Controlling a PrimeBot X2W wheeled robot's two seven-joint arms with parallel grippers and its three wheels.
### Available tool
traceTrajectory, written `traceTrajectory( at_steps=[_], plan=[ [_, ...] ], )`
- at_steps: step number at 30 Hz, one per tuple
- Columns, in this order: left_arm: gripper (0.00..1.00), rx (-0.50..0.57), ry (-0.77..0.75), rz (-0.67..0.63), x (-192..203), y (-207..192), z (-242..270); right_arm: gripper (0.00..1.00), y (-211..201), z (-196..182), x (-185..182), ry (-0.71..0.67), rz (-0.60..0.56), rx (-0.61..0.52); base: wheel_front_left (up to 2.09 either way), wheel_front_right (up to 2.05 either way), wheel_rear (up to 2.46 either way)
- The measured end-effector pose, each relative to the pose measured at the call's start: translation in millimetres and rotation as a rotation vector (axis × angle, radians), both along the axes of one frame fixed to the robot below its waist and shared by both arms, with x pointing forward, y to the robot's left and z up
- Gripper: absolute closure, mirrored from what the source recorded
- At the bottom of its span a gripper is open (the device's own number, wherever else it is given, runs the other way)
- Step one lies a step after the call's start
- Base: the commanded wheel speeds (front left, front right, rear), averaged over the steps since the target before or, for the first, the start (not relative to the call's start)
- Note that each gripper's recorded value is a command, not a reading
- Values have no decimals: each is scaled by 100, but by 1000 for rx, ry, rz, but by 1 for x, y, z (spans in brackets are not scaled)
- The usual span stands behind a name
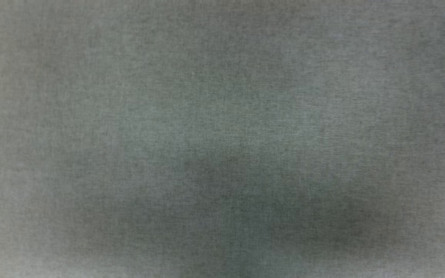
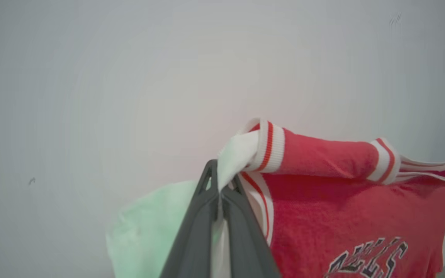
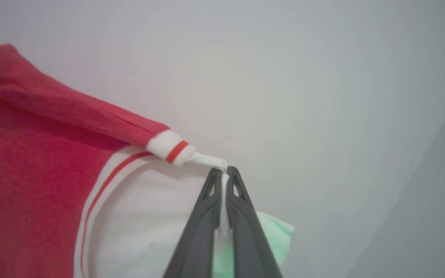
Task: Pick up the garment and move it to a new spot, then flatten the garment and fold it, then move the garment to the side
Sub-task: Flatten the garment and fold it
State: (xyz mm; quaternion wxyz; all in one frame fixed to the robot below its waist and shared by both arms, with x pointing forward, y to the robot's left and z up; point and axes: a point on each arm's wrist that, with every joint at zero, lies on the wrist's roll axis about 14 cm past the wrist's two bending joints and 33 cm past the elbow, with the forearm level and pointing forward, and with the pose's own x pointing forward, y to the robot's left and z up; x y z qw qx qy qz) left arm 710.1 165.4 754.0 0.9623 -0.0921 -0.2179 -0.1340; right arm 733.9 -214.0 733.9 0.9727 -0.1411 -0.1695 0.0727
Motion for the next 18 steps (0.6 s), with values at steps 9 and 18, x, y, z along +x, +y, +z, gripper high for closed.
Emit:
traceTrajectory(
  at_steps=[9,18],
  plan=[
    [100,106,271,-137,-41,-28,-149,100,10,-124,-39,254,108,-59,0,0,0],
    [100,50,618,-307,-163,-34,-278,100,7,-259,-165,646,282,-76,0,0,0]
  ],
)
